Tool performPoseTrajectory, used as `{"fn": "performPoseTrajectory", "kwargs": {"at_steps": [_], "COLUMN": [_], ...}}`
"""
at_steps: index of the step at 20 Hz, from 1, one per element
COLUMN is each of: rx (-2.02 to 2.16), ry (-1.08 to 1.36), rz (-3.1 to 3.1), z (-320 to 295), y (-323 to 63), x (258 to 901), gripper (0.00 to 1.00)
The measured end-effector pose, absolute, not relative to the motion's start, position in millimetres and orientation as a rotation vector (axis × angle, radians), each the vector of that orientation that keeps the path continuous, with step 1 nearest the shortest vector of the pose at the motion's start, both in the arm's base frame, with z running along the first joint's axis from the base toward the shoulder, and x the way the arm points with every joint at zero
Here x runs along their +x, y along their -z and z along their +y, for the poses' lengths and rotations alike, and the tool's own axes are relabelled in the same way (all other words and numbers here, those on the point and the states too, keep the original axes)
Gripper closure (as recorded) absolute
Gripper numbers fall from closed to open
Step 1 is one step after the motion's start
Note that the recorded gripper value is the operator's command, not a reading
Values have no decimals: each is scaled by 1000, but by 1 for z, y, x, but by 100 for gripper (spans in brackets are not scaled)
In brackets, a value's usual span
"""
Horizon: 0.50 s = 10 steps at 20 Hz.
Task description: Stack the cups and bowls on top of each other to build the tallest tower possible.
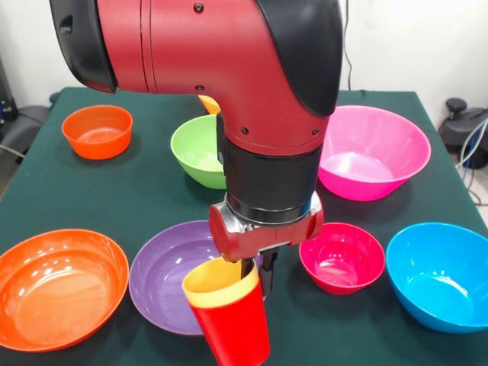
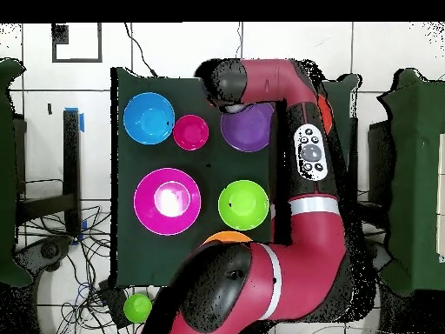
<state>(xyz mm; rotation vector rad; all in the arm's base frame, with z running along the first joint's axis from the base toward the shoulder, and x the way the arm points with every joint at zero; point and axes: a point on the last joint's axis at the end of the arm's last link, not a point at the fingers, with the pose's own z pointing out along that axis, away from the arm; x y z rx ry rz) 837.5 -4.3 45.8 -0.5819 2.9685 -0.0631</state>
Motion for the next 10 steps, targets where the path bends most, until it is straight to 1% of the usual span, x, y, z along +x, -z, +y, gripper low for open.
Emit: {"fn": "performPoseTrajectory", "kwargs": {"at_steps": [10], "rx": [-592], "ry": [90], "rz": [2974], "z": [-9], "y": [-43], "x": [835], "gripper": [100]}}
